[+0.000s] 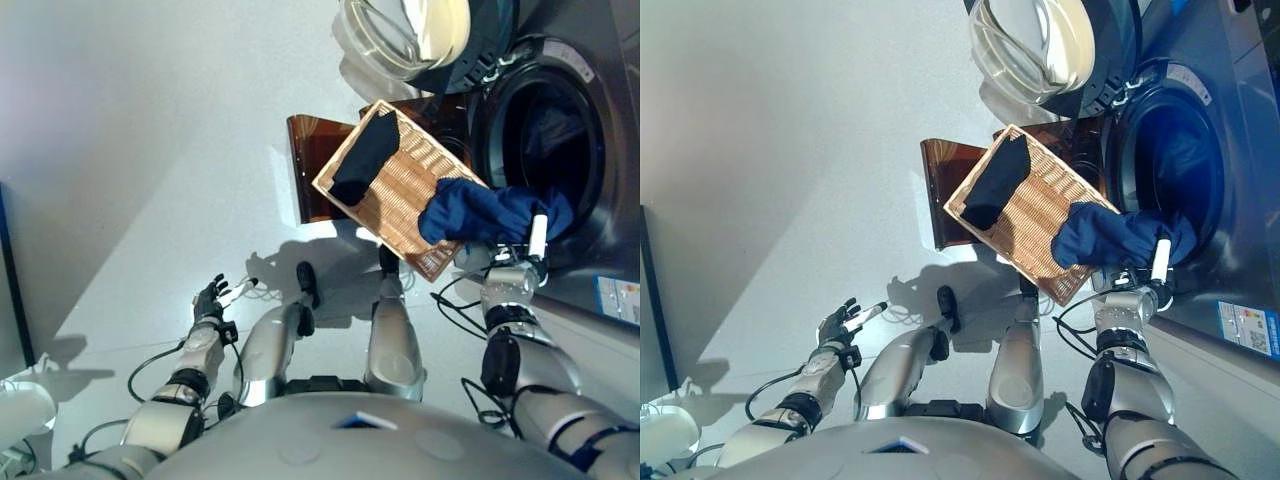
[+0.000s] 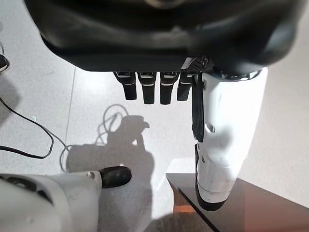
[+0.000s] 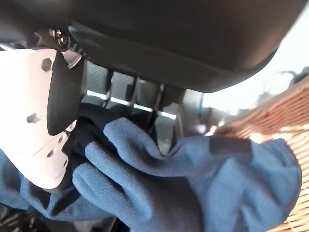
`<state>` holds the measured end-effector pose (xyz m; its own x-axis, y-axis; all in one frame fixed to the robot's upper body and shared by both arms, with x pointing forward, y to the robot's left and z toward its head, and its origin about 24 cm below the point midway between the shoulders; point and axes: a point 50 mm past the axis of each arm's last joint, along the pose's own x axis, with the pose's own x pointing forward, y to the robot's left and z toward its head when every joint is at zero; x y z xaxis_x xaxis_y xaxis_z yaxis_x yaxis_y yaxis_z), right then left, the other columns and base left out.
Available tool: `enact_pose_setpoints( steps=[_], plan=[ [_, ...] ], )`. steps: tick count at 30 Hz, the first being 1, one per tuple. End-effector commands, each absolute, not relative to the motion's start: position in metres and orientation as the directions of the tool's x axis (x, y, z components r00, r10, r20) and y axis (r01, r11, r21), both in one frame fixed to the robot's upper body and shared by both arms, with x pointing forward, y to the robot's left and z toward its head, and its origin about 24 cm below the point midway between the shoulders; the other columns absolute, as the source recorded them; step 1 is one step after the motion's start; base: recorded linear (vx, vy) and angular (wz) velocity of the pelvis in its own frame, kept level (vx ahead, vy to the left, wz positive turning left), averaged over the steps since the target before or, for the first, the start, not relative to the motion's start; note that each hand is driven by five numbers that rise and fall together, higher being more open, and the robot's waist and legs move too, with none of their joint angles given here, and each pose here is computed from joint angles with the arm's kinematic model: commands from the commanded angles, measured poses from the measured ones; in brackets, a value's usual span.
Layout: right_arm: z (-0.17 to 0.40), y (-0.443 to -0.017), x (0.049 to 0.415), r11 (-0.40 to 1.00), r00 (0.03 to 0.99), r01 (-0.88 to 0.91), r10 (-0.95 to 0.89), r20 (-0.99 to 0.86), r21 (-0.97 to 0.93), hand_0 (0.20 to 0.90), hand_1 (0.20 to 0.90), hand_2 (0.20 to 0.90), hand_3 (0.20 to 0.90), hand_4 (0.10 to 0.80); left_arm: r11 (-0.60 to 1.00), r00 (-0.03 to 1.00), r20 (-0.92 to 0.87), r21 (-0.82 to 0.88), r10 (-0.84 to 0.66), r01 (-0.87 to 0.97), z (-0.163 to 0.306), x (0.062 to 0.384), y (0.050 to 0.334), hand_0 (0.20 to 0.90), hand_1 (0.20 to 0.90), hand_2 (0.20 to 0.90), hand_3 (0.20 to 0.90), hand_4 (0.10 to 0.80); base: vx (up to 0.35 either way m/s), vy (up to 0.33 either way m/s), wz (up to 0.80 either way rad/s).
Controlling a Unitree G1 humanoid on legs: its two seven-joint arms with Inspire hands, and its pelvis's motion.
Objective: Pick up the clothes and place them into the washing machine
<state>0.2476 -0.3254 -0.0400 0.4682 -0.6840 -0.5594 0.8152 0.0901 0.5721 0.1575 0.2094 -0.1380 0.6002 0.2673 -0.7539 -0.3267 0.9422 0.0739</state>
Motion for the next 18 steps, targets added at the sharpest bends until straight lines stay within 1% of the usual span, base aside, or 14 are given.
enact_pose_setpoints(
  steps=[1, 9, 14, 18],
  plan=[
    [0.019, -0.392, 0.243, 0.098, 0.388, 0.772, -0.855, -0.344, 0.628, 0.200, 0.200, 0.200, 0.200, 0.300, 0.933, 0.555, -0.777, 0.110, 0.296, -0.343, -0.145, 0.138, 0.216, 0.900, 0.900, 0.900, 0.900, 0.800, -0.024, 0.007, -0.05],
    [0.020, -0.389, 0.251, 0.132, 0.394, 0.810, -0.844, -0.363, 0.571, 0.200, 0.200, 0.200, 0.200, 0.300, 0.937, 0.552, -0.785, 0.097, 0.280, -0.336, -0.147, 0.137, 0.209, 0.900, 0.900, 0.900, 0.900, 0.800, -0.004, 0.004, -0.02],
    [0.031, -0.383, 0.269, 0.192, 0.428, 0.821, -0.830, -0.357, 0.538, 0.200, 0.200, 0.200, 0.200, 0.300, 0.924, 0.533, -0.792, 0.098, 0.298, -0.370, -0.148, 0.130, 0.211, 0.900, 0.900, 0.900, 0.900, 0.800, -0.008, 0.053, -0.21],
    [0.033, -0.385, 0.269, 0.200, 0.417, 0.839, -0.835, -0.360, 0.507, 0.200, 0.200, 0.200, 0.200, 0.300, 0.929, 0.531, -0.797, 0.100, 0.290, -0.357, -0.150, 0.129, 0.208, 0.900, 0.900, 0.900, 0.900, 0.800, 0.022, -0.012, -0.27]
  ],
)
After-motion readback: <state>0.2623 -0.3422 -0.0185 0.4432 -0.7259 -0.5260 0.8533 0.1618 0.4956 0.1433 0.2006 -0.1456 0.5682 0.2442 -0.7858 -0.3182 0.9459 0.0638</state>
